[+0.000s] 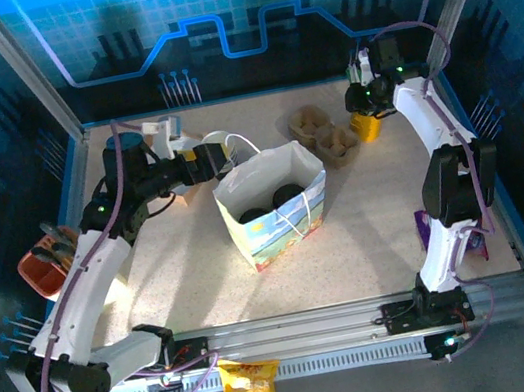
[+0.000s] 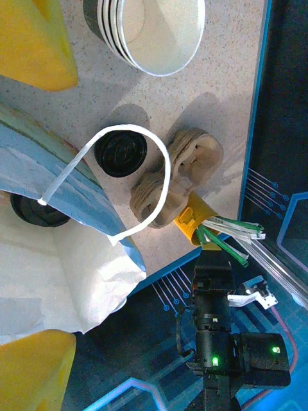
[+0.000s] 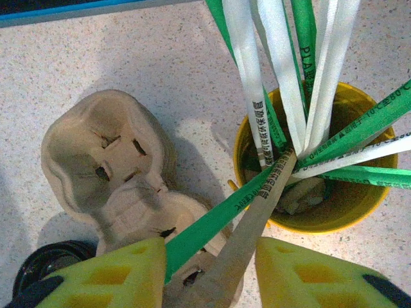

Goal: Pack the takeout coffee

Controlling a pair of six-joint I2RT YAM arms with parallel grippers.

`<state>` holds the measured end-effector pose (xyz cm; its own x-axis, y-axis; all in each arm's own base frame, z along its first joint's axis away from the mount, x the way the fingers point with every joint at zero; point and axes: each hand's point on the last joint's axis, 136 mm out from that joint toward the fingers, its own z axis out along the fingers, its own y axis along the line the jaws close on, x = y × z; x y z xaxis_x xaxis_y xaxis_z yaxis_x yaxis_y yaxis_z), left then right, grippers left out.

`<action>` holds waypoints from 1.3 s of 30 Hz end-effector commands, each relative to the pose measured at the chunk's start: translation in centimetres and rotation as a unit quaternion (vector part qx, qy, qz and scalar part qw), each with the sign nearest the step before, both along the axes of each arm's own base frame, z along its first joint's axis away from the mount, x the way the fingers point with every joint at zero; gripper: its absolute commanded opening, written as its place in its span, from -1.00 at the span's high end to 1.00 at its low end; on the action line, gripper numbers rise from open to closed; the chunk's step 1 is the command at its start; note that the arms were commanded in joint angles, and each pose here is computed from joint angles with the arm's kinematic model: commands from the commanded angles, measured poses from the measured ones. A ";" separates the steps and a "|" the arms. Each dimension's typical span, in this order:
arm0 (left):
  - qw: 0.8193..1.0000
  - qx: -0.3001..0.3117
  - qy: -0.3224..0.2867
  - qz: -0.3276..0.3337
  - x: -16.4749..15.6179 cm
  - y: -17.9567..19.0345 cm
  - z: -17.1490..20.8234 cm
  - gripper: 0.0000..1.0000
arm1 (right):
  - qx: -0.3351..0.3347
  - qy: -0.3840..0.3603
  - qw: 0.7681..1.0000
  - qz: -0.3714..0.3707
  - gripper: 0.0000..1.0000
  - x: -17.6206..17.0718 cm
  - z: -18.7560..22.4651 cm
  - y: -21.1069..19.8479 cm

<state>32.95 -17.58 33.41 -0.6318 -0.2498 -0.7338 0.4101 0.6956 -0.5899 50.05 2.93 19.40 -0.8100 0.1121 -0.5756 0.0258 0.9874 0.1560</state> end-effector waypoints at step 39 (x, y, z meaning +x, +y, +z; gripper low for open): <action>0.996 0.036 -0.059 0.060 1.1 2.9 1.0 -0.92 | 0.030 -0.228 0.959 0.166 0.90 -18.9 26.3 7.6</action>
